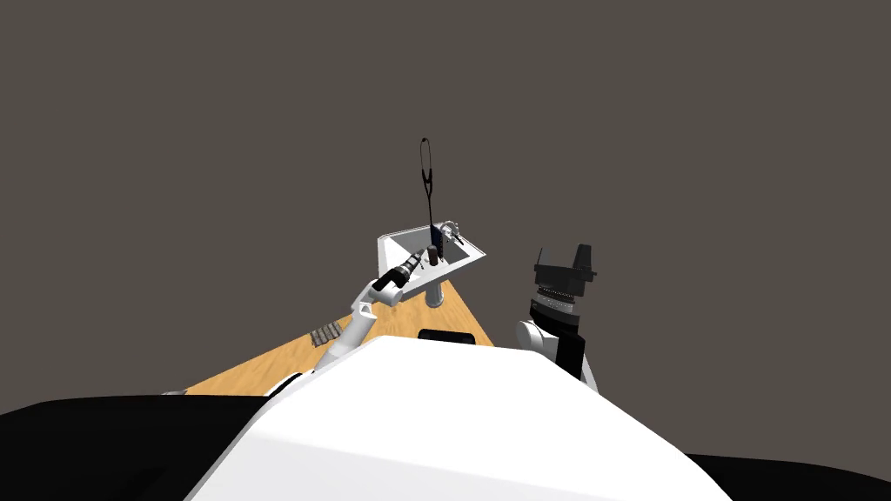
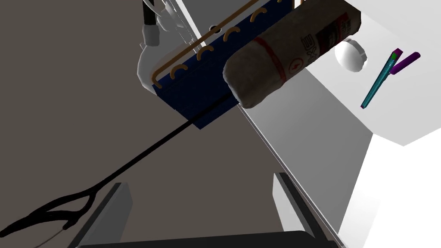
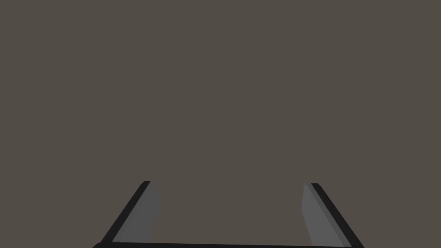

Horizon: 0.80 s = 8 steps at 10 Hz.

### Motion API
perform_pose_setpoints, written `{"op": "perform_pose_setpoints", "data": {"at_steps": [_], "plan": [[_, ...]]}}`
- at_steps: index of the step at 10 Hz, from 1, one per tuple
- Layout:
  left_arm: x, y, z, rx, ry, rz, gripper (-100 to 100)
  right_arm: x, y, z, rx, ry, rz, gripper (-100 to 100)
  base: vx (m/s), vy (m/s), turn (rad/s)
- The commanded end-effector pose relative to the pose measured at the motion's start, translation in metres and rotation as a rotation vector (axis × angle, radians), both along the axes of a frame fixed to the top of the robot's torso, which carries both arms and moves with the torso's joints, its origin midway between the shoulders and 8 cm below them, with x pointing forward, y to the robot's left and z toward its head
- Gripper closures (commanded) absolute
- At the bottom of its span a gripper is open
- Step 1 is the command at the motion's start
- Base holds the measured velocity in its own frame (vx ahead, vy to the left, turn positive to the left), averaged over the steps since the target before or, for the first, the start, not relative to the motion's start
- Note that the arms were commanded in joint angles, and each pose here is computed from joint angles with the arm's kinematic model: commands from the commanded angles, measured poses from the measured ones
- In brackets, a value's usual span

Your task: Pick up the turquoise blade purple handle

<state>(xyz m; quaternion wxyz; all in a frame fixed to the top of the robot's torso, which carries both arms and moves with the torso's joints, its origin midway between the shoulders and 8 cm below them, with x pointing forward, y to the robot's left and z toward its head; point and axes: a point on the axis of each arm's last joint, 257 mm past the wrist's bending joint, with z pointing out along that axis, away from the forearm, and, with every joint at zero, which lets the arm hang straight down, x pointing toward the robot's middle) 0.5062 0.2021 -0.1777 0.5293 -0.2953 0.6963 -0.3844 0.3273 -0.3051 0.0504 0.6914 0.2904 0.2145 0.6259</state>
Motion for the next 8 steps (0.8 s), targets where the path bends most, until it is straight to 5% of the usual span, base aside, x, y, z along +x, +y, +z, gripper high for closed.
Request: {"op": "perform_pose_setpoints", "data": {"at_steps": [1,8], "plan": [[0.001,0.001,-0.005,0.009,0.024,0.001,-100,0.0,0.0,0.0,0.0,0.0,0.0,0,0.001,0.006,0.009],[0.01,0.024,-0.079,0.152,0.273,-0.01,-100,0.0,0.0,0.0,0.0,0.0,0.0,0,0.009,0.009,-0.127]]}}
